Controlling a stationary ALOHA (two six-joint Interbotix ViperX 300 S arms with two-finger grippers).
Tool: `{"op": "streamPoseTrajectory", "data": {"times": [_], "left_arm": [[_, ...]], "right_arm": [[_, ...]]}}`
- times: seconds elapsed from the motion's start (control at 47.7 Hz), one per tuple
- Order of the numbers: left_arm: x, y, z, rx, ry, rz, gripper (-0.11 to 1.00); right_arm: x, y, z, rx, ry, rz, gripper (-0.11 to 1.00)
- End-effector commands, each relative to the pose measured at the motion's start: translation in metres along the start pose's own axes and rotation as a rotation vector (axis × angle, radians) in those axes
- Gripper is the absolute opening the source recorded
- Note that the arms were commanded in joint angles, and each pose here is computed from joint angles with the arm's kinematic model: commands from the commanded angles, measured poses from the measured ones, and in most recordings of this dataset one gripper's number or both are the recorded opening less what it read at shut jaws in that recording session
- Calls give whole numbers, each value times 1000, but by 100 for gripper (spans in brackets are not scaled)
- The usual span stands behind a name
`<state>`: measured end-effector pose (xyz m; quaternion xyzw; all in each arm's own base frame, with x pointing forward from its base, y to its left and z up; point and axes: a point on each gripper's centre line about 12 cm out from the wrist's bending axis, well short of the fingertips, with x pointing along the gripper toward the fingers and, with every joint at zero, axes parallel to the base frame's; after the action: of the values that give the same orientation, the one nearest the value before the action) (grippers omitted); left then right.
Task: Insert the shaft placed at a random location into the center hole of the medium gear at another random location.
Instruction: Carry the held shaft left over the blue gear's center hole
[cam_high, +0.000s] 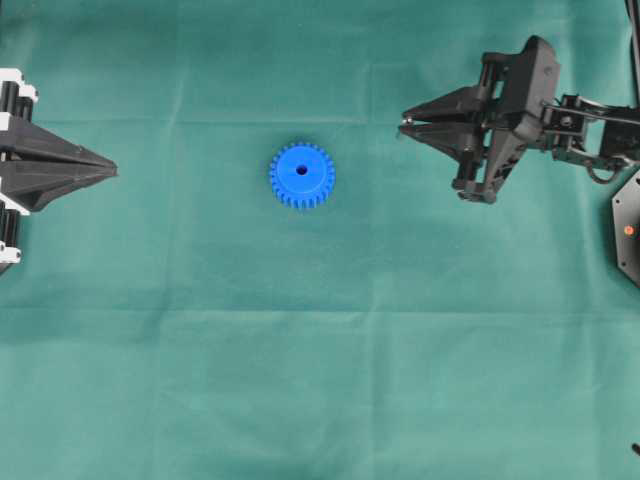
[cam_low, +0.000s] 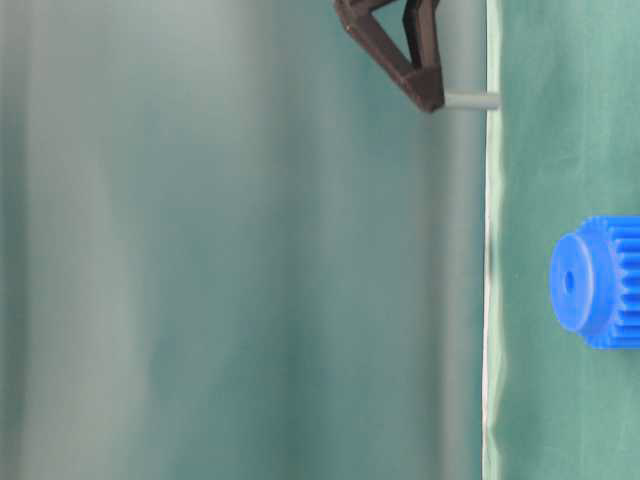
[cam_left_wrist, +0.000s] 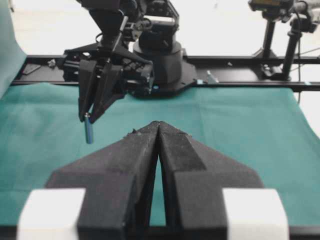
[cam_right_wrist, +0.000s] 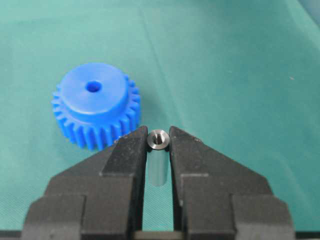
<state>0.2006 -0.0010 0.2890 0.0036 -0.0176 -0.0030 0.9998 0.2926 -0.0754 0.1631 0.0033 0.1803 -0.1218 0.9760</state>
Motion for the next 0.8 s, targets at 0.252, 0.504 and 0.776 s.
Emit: {"op": "streamPoseTrajectory", "data": {"times": [0.252,0.504,0.776], "left_arm": [[3,0,7,0,-17,-2,0],[3,0,6,1,-15,-2,0],[3,0,6,0,-15,-2,0]], "right_arm": [[37,21,29,-21,-50,54,14],[67,35,43,-32,-51,85,14],[91,41,48,-33,-53,93,14]]}}
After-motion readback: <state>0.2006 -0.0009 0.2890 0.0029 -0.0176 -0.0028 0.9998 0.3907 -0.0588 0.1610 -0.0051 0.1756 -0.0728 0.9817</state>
